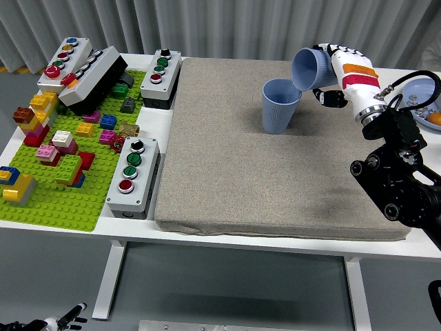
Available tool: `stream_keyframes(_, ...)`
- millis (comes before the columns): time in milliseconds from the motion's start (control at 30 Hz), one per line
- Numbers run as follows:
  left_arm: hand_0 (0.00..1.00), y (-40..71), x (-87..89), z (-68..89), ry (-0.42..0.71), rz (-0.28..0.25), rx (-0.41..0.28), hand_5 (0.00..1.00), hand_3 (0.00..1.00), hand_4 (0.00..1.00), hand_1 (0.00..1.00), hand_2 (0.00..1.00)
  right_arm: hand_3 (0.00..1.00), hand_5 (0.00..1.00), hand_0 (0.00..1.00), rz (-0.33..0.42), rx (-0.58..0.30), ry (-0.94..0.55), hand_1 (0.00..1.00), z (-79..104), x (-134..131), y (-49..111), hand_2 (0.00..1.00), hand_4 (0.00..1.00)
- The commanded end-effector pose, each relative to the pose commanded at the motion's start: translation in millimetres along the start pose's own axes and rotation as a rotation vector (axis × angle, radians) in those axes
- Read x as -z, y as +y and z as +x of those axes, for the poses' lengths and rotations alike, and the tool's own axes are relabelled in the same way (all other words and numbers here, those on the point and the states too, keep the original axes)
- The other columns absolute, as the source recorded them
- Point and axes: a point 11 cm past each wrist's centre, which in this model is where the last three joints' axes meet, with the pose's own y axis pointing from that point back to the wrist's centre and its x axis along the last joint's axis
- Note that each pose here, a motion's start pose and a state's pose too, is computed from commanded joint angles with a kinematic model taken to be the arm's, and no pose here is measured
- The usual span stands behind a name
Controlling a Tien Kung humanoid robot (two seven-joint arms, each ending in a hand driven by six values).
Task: Pick cup pour cup place
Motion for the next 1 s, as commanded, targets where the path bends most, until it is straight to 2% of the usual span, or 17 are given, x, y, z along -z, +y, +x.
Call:
stream_keyframes(633,0.849,0.2,-0.6,1.0,0.000,-0.001,-0.002,0.998,0.795,0.617,0.839,0.906,0.564,0.002,0.819,0.022,0.010,0.055,0.670,-1.1,2.6,0.1,0.563,0.529)
stream_keyframes(1000,0.850,0.3,-2.8,1.6,0.002,-0.005,-0.004,0.998,0.793,0.617,0.838,0.906,0.562,0.002,0.821,0.060,0.017,0.109,0.671,3.6,6.9,-2.8,0.563,0.526)
